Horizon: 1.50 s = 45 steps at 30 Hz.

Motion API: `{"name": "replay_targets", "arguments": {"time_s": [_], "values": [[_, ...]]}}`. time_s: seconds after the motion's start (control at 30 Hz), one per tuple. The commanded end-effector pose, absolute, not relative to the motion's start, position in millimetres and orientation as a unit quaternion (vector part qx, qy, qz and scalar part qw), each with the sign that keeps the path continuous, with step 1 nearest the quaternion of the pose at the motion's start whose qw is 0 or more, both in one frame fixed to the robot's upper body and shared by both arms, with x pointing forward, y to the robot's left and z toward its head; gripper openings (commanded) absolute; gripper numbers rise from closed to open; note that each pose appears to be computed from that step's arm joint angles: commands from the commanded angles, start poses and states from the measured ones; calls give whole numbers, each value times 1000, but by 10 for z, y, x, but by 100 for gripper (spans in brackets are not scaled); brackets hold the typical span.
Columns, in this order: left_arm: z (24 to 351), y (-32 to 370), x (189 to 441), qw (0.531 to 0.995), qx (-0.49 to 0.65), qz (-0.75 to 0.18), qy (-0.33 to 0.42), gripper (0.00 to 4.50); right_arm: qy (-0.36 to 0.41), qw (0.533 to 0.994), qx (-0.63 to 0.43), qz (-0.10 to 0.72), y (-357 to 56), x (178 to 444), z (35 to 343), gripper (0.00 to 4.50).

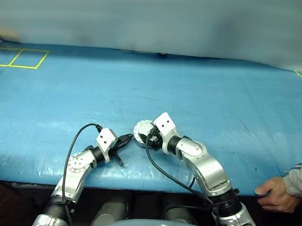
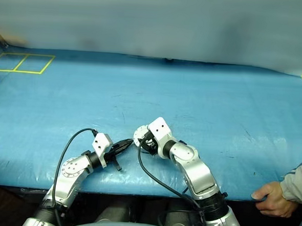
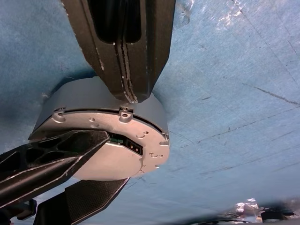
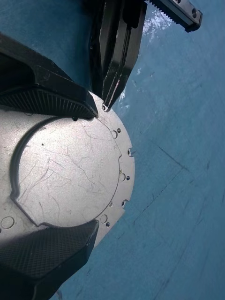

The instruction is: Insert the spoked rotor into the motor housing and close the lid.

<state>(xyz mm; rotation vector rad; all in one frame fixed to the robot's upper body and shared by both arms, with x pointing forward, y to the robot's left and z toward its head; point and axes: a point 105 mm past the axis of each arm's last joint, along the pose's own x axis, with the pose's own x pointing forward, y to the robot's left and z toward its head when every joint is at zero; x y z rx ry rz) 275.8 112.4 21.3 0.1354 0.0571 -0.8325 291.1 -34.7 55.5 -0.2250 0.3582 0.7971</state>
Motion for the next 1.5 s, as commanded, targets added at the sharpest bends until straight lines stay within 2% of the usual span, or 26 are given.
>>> {"name": "replay_targets", "arguments": {"time_s": [0.03,0.73,1.17,1.5], "values": [[285,1109,2762,913,66,-403,9,0,284,876,-121,369,-481,2766,6,306],[303,1140,2746,917,69,-393,5,0,311,860,-125,385,-446,2741,-121,306],[614,1242,2845,934,50,-351,-39,0,308,862,-116,385,-443,2746,-112,306],[430,1051,2898,917,65,-394,10,0,300,865,-114,386,-429,2753,-76,306]]}}
